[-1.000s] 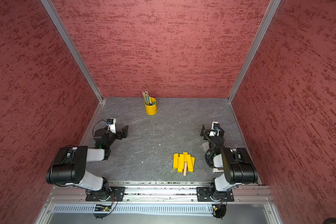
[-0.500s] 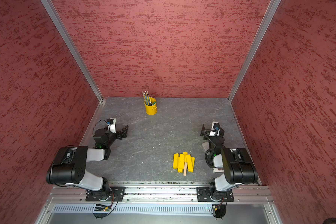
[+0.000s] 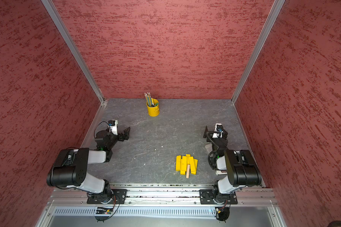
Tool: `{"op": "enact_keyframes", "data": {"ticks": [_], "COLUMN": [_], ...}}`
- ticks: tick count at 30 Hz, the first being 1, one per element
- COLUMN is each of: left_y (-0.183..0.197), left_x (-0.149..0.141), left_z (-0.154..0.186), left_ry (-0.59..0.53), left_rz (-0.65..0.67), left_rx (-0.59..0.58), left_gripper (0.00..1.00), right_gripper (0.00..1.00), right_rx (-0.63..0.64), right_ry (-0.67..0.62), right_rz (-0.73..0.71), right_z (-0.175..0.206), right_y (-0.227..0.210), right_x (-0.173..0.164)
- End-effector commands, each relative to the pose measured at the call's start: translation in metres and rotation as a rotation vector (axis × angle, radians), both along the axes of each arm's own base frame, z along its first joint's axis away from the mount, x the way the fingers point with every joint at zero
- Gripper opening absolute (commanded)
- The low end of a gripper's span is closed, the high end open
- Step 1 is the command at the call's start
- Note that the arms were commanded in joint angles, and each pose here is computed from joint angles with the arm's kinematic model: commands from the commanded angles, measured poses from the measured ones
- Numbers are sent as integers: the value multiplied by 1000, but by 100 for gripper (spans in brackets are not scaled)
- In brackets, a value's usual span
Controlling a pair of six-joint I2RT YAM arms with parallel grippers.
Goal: Assemble the number 8 with building blocks
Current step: Adjust the building block at the center of the board.
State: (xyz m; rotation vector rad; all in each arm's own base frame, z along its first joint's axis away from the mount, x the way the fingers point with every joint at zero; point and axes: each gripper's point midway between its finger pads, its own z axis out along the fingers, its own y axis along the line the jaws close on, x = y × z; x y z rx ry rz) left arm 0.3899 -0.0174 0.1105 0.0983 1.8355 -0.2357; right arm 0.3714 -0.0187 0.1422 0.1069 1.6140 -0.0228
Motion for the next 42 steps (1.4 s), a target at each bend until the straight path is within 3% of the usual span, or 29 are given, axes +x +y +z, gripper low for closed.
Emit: {"op": "enact_keyframes", "data": {"ticks": [1, 9, 12, 15, 18, 22, 26, 29, 32, 36, 39, 42], "left_y": [-1, -1, 6, 12, 12, 12, 12, 13, 16, 16, 15, 15], "left_x": [5, 5, 7, 9, 10, 10, 9, 10, 11, 11, 11, 10], "left_z": [7, 7, 6, 5, 5, 5, 4, 4, 4, 4, 4, 4], "left_ry": [-25, -25, -16, -6, -7, -7, -4, -3, 1, -1, 0, 0], "left_rz": [-2, -4, 40, 80, 83, 83, 85, 91, 110, 109, 109, 109], "left_rx": [-7, -8, -12, -14, -12, -12, -11, -9, -9, -9, -9, -9], "left_gripper": [100, 100, 100, 100, 100, 100, 100, 100, 100, 100, 100, 100], "right_gripper": [99, 99, 99, 99, 99, 99, 99, 99, 99, 99, 99, 99], "right_rx": [8, 9, 35, 164, 291, 391, 349, 233, 176, 22, 122, 402], "right_ry": [-47, -81, -96, -157, -184, -13, 164, 220, 281, 407, 385, 363], "right_rz": [-19, -42, -112, -39, 65, 200, 308, 210, -66, -66, 50, 216], "right_z": [12, 24, 66, 140, 185, 160, 127, 129, 138, 159, 174, 158], "right_y": [-4, -7, -16, -3, 13, 47, 107, 117, 92, 120, 146, 137], "right_x": [4, -1, -3, -18, -41, -52, -73, -66, -30, 19, 33, 33]}}
